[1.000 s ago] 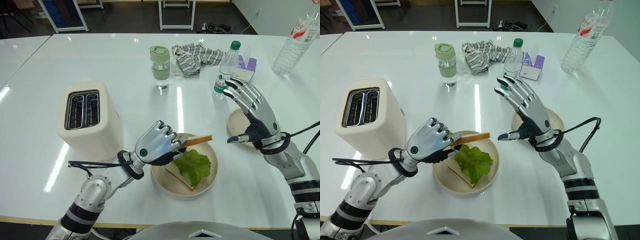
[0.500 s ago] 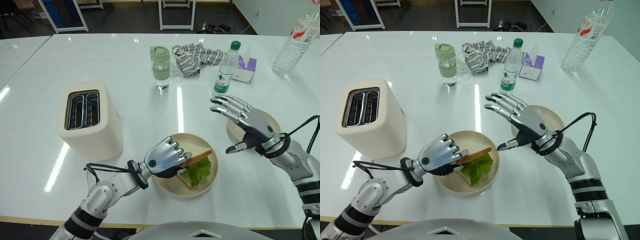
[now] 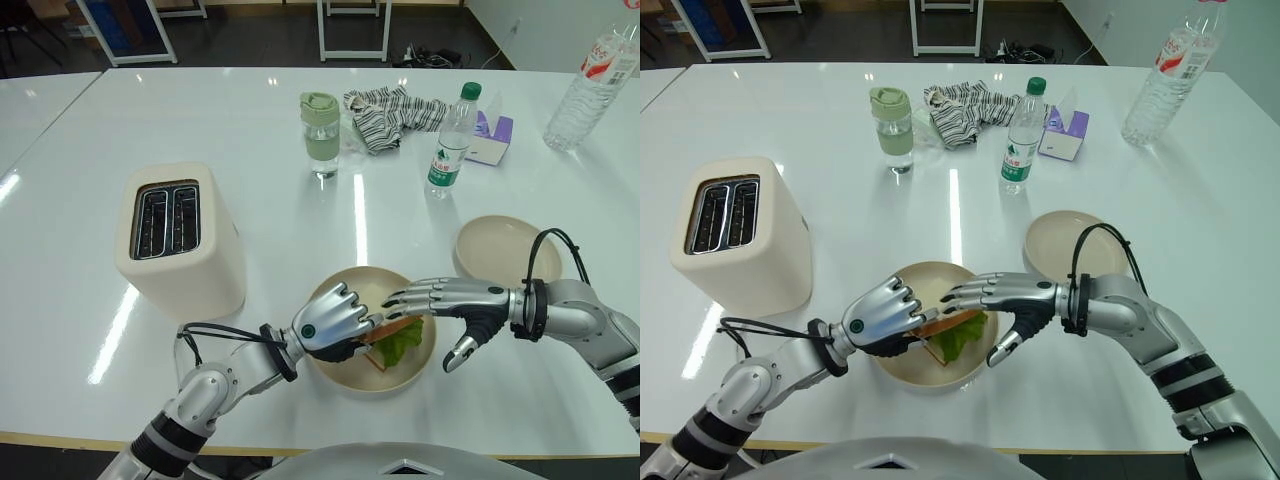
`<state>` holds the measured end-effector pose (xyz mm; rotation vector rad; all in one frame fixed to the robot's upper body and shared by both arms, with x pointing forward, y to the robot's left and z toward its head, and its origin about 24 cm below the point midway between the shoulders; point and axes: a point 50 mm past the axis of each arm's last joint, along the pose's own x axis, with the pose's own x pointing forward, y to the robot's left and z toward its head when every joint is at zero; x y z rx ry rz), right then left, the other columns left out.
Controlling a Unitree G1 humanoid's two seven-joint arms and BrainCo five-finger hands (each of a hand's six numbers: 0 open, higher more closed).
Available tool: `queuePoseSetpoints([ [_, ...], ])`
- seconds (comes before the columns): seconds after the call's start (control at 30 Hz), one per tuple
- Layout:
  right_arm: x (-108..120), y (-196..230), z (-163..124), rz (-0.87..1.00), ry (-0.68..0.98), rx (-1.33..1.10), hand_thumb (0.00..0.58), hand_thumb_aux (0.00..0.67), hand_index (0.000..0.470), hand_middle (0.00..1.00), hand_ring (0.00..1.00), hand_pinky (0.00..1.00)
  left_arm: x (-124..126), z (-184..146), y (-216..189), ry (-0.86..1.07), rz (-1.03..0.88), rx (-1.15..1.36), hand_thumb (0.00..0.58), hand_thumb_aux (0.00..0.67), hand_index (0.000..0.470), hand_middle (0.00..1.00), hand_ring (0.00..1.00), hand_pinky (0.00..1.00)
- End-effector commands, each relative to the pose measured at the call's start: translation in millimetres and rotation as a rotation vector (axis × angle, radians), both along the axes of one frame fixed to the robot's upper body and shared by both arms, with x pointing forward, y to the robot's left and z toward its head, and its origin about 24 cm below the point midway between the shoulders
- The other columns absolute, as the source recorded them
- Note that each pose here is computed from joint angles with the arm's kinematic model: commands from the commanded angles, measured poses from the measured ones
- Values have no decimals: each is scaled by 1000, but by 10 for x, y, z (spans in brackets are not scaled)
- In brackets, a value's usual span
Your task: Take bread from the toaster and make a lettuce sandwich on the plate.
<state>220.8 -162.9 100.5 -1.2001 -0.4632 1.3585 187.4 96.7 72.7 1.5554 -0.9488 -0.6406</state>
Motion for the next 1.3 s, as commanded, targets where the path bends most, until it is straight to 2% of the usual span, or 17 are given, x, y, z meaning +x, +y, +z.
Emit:
queuePoseSetpoints([
  [0.03, -2, 81, 25, 54, -1, -40, 0, 0, 0, 0, 0, 0, 38, -97, 15, 34, 22, 35, 580, 670, 470, 1000, 1000, 1000],
  [0.27, 8, 38, -222, 58, 81, -169, 0, 0, 0, 0, 0, 0, 51, -94, -64, 42, 31, -18, 580, 670, 470, 1000, 1000, 1000],
  [0.57, 118, -177, -453, -41, 186, -215, 0, 0, 0, 0, 0, 0, 11, -76, -129, 75, 22, -87, 580, 670, 470, 1000, 1000, 1000],
  [0.6, 103, -187, -499, -42, 204, -219, 0, 0, 0, 0, 0, 0, -4, -40, -136, 78, 15, -112, 555, 531, 372, 678, 678, 678],
  [0.63, 83, -192, -545, -39, 222, -223, 0, 0, 0, 0, 0, 0, -19, 6, -142, 82, 7, -145, 0, 0, 0, 0, 0, 0],
  [0.83, -23, -183, -683, -13, 275, -223, 0, 0, 0, 0, 0, 0, -111, 540, 73, 206, -23, -441, 0, 0, 0, 0, 0, 0],
  [1.07, -102, -93, -594, 21, 222, -139, 0, 0, 0, 0, 0, 0, 32, 881, 964, 195, 218, -542, 0, 0, 0, 0, 0, 0],
  [1.17, -66, -12, -331, 7, 123, 50, 0, 0, 0, 0, 0, 0, 61, 862, 1207, 205, 287, -584, 0, 0, 0, 0, 0, 0],
  [1.3, -1, -16, 171, -113, -70, 502, 0, 0, 0, 0, 0, 0, -10, 722, 1233, 292, 257, -597, 0, 0, 0, 0, 0, 0],
])
